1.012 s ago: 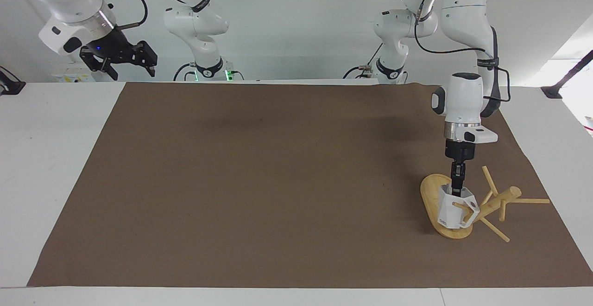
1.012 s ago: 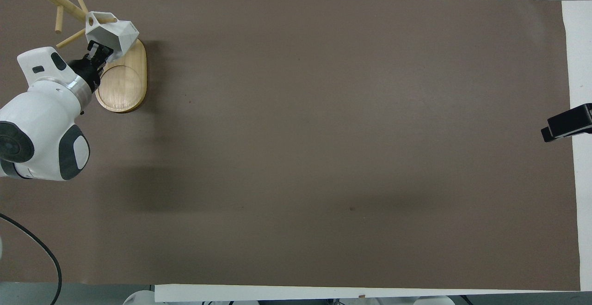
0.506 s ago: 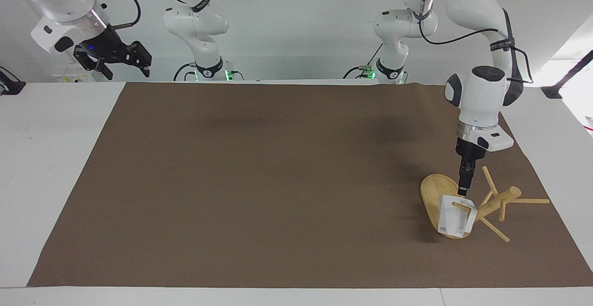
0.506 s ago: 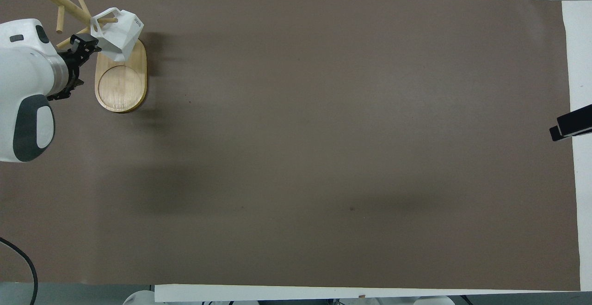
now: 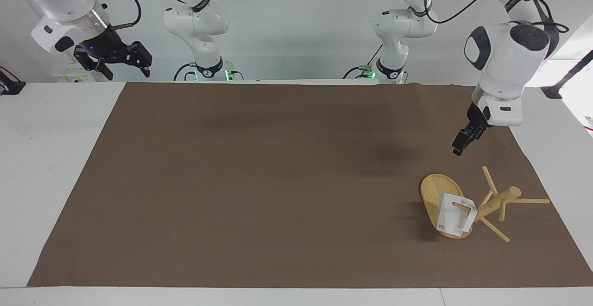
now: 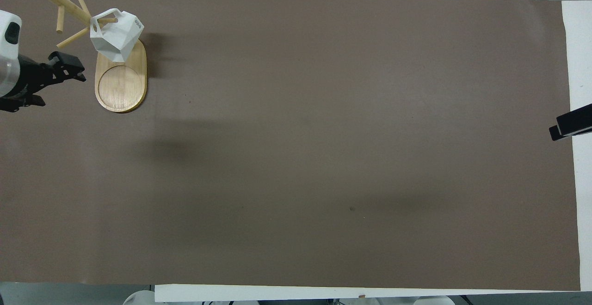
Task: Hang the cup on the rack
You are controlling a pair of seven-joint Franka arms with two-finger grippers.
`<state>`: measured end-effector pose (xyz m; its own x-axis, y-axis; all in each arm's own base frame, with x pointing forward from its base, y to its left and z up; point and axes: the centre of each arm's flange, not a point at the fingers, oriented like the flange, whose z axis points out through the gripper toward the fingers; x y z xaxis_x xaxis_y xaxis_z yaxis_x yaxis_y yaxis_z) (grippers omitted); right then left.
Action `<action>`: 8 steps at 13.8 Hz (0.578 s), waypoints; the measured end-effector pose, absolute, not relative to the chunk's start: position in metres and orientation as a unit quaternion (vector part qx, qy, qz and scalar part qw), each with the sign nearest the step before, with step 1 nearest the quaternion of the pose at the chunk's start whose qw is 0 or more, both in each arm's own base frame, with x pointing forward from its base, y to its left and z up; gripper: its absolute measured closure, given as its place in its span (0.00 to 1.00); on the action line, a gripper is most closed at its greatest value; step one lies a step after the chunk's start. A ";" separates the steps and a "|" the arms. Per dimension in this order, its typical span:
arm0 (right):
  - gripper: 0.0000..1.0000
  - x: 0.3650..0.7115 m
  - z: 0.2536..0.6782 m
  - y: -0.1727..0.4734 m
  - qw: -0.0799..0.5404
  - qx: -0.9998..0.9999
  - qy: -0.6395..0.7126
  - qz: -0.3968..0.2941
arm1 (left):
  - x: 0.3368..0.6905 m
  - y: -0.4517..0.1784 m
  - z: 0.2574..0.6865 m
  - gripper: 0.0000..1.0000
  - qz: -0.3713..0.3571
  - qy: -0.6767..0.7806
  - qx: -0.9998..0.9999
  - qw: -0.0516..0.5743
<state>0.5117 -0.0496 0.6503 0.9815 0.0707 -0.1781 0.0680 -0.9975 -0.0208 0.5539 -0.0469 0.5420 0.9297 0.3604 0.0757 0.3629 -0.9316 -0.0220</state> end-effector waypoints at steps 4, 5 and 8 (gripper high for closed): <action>0.00 0.512 0.650 -0.051 0.007 -0.995 -0.033 0.090 | 0.531 -0.041 0.622 0.00 0.009 -0.009 -1.000 0.025; 0.00 0.512 0.650 -0.051 0.007 -0.995 -0.033 0.090 | 0.533 -0.040 0.629 0.00 0.009 0.009 -1.000 0.024; 0.00 0.512 0.650 -0.051 0.008 -0.995 -0.033 0.090 | 0.547 -0.040 0.627 0.00 0.021 0.029 -0.999 0.025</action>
<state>0.5115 -0.0511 0.6497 0.9814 0.0679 -0.1795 0.0651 -0.9977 -0.0211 0.5468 -0.0397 0.6269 0.9975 -0.0560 -0.0435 -0.0581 -0.9971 -0.0481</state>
